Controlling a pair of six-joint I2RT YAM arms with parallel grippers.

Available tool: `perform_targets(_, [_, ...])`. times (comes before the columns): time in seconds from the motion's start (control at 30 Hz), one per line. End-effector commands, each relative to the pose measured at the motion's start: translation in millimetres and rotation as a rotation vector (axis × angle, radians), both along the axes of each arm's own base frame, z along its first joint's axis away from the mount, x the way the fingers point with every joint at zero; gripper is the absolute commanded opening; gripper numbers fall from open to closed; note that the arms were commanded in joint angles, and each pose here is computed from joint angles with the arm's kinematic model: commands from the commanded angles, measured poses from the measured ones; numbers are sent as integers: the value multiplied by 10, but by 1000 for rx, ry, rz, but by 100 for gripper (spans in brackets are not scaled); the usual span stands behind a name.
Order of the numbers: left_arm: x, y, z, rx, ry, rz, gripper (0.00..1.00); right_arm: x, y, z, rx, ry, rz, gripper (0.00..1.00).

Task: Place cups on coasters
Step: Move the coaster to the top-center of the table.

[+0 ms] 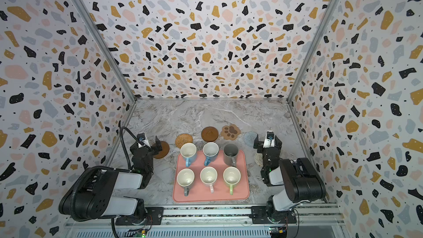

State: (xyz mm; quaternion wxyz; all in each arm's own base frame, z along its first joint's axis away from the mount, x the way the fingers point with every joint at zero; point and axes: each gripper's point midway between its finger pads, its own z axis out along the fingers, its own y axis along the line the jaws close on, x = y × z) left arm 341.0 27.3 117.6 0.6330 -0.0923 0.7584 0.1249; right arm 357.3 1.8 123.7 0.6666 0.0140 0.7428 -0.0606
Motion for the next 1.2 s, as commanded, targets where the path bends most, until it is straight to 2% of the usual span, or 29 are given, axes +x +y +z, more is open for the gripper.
perform_targets(0.0, [59,3,171,1,-62,0,99,33,0,96,-3,-33,-3,99])
perform_targets(1.17, [44,19,189,-1,-70,7,99,36,-4,90,11,-31,14,99])
